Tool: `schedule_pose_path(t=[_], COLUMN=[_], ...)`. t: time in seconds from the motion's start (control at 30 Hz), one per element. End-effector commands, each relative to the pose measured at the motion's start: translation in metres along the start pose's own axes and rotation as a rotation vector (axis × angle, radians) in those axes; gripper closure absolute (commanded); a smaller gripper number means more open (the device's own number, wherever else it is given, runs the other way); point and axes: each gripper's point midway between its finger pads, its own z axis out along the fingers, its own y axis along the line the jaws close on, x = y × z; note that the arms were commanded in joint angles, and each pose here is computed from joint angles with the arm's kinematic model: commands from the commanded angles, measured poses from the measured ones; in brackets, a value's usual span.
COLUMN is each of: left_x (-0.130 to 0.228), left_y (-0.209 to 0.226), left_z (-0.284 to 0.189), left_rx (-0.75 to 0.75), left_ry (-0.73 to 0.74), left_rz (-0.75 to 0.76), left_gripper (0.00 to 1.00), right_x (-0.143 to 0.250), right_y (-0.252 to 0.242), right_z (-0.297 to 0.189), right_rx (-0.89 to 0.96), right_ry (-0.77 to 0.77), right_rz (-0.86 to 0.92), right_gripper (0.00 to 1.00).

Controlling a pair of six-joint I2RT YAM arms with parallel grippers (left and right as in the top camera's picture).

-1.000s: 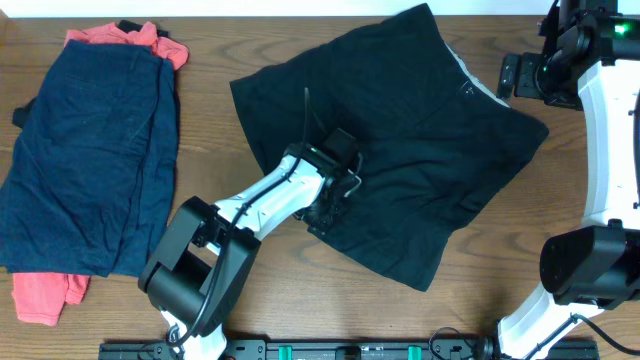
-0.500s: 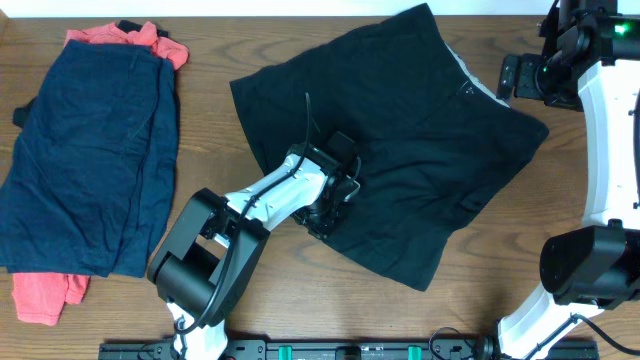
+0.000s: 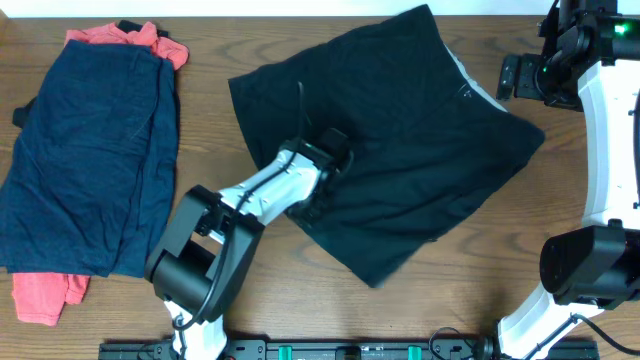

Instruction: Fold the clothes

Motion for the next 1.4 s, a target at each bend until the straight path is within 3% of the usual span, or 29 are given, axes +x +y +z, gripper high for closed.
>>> schedule_pose_path(t=[0.0, 0.3, 0.4, 0.43, 0.5, 0.63, 0.87, 0.93, 1.07, 1.2, 1.37], left_x=[0.007, 0.017, 0.030, 0.033, 0.037, 0.032, 0.016, 0.020, 0.030, 0.044, 0.073], left_y=[0.070, 0.146, 0.163, 0.167, 0.170, 0.159, 0.140, 0.128, 0.090, 0.056, 0.013], left_z=[0.014, 0.028, 0.032, 0.033, 0.032, 0.016, -0.051, -0.072, -0.112, -0.136, -0.126], left_rx=[-0.261, -0.279, -0.277, -0.277, -0.274, -0.228, -0.159, -0.086, 0.152, 0.331, 0.374], left_ry=[0.038, 0.004, 0.022, 0.026, 0.036, 0.022, -0.132, -0.169, -0.233, -0.210, -0.046], left_rz=[-0.068, -0.240, -0.296, -0.309, -0.318, -0.325, -0.398, -0.452, -0.603, -0.671, -0.627], left_gripper=[0.94, 0.92, 0.83, 0.75, 0.72, 0.63, 0.37, 0.34, 0.19, 0.16, 0.16], right_x=[0.001, 0.002, 0.002, 0.001, 0.001, -0.002, -0.002, 0.006, 0.025, 0.045, 0.077], right_y=[-0.001, 0.007, 0.008, 0.009, 0.011, 0.014, 0.021, 0.021, 0.020, 0.028, 0.041], right_z=[0.004, 0.004, 0.004, 0.004, 0.003, 0.002, -0.026, -0.040, -0.066, -0.082, -0.075], right_rx=[0.004, -0.040, -0.049, -0.050, -0.066, -0.085, -0.140, -0.150, -0.161, -0.212, -0.217], right_ry=[0.012, 0.015, 0.014, 0.013, 0.014, -0.001, -0.056, -0.059, -0.051, -0.013, 0.117], right_rz=[-0.013, -0.013, -0.012, -0.012, -0.012, -0.012, -0.028, -0.040, -0.041, -0.043, -0.021], right_gripper=[0.01, 0.01, 0.01, 0.01, 0.01, 0.01, 0.01, 0.01, 0.01, 0.01, 0.01])
